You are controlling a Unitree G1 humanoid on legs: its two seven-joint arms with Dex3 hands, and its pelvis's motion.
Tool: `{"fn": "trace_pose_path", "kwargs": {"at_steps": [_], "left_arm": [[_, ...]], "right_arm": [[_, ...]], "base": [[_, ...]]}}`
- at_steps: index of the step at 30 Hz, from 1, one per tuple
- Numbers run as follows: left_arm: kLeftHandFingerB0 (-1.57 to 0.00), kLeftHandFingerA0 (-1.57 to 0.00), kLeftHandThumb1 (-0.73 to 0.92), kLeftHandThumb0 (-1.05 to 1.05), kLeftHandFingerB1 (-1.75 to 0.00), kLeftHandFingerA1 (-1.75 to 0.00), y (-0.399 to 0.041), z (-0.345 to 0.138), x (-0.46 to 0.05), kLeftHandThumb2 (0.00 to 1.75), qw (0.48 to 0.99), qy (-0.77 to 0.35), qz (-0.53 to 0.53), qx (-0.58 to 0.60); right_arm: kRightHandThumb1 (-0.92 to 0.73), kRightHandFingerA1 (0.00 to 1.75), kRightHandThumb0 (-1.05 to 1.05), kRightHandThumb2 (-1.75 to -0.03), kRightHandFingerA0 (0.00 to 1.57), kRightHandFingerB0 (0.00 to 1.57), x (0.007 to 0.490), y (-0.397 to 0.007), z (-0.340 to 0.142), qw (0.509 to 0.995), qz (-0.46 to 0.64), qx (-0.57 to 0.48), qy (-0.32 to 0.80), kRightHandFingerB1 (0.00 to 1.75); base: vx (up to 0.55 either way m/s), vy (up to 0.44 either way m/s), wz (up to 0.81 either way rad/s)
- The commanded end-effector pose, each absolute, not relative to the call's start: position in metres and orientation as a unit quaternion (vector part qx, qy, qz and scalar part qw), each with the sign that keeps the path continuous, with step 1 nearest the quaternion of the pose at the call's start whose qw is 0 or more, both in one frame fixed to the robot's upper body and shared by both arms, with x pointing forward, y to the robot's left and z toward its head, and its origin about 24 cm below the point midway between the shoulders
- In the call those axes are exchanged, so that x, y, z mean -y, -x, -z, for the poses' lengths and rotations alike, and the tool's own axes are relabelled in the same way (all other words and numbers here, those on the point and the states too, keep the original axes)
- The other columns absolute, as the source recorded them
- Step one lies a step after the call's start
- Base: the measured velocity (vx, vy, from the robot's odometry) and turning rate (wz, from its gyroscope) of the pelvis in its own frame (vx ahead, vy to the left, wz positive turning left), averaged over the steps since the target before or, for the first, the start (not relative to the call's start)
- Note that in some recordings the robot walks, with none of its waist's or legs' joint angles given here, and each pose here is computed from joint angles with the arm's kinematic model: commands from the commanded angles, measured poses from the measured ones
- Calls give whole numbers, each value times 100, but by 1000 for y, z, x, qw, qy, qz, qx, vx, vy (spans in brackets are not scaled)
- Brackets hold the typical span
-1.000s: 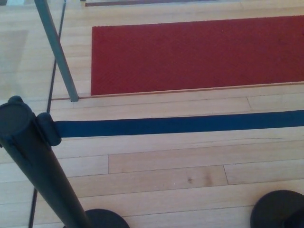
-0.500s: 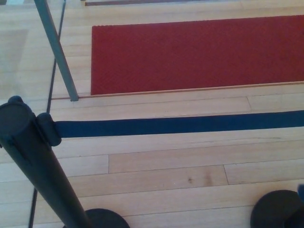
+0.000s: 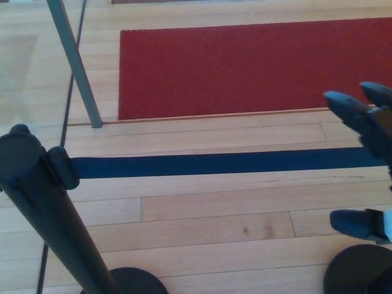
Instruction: The robot walks towards a pair of stanchion kept in front of it and uses the right hand to grab on the strap of the right stanchion that is being connected to the left stanchion. After removing it from the stanchion on the left, it releases the strap and lets it retract back to the stanchion on the right.
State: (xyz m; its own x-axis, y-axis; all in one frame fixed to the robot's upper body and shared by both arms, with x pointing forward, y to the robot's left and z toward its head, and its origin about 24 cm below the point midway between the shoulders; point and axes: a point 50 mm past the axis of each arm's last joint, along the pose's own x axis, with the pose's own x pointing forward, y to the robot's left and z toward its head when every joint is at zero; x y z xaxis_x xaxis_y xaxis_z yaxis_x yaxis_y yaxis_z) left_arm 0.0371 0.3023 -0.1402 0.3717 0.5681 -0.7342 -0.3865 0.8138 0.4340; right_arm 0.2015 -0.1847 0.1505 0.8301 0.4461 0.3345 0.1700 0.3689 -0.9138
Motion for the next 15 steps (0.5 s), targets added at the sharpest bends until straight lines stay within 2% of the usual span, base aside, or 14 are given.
{"fn": "trace_pose_path", "kwargs": {"at_steps": [1, 3, 4, 8, 10, 11, 13, 14, 15], "left_arm": [[-132, -157, 3, -42, -116, -106, -34, 136, -316, 175, 815, -91, -306, -484], [-132, -157, 3, -42, -116, -106, -33, 136, -316, 175, 815, -90, -305, -484], [-127, -150, 1, -37, -117, -112, -33, 135, -316, 175, 815, -92, -305, -484], [-127, -150, 1, -37, -117, -112, -33, 135, -316, 175, 815, -92, -305, -484], [-127, -153, 6, -41, -117, -106, -32, 135, -316, 175, 816, -92, -304, -484], [-128, -148, 8, -39, -119, -112, -31, 135, -316, 175, 816, -95, -302, -484], [-128, -148, 8, -39, -119, -112, -30, 135, -316, 175, 817, -99, -298, -484], [-128, -149, -6, -34, -117, -113, -29, 135, -316, 175, 817, -100, -298, -484], [-128, -149, -6, -34, -117, -113, -29, 135, -316, 175, 817, -100, -298, -484]], "right_arm": [[-62, 0, -105, -58, 0, 0, 184, -232, -143, 709, -173, 192, 656, 0], [-62, 0, -105, -58, 0, 0, 184, -234, -143, 707, -176, 189, 659, 0], [-59, 0, -105, -56, 0, 0, 185, -239, -142, 701, -180, 183, 665, 0], [-59, 0, -105, -56, 0, 0, 185, -242, -141, 698, -183, 179, 669, 0], [-58, 0, -105, -57, 0, 0, 186, -258, -138, 685, -194, 147, 687, 0], [-59, 0, -105, -49, 0, 0, 186, -263, -134, 681, -199, 134, 692, 14], [-59, 0, -105, -49, 0, 0, 186, -270, -130, 678, -205, 117, 696, 14], [-59, 0, -105, -47, 0, 0, 186, -272, -129, 678, -206, 115, 696, 15], [-59, 0, -105, -47, 0, 0, 186, -274, -128, 678, -206, 114, 697, 15]], "base": [[0, 0, 0], [0, 0, 0], [0, 0, 0], [0, 0, 0], [0, 0, 0], [0, 0, 0], [0, 0, 0], [0, 0, 0], [0, 0, 0]]}}
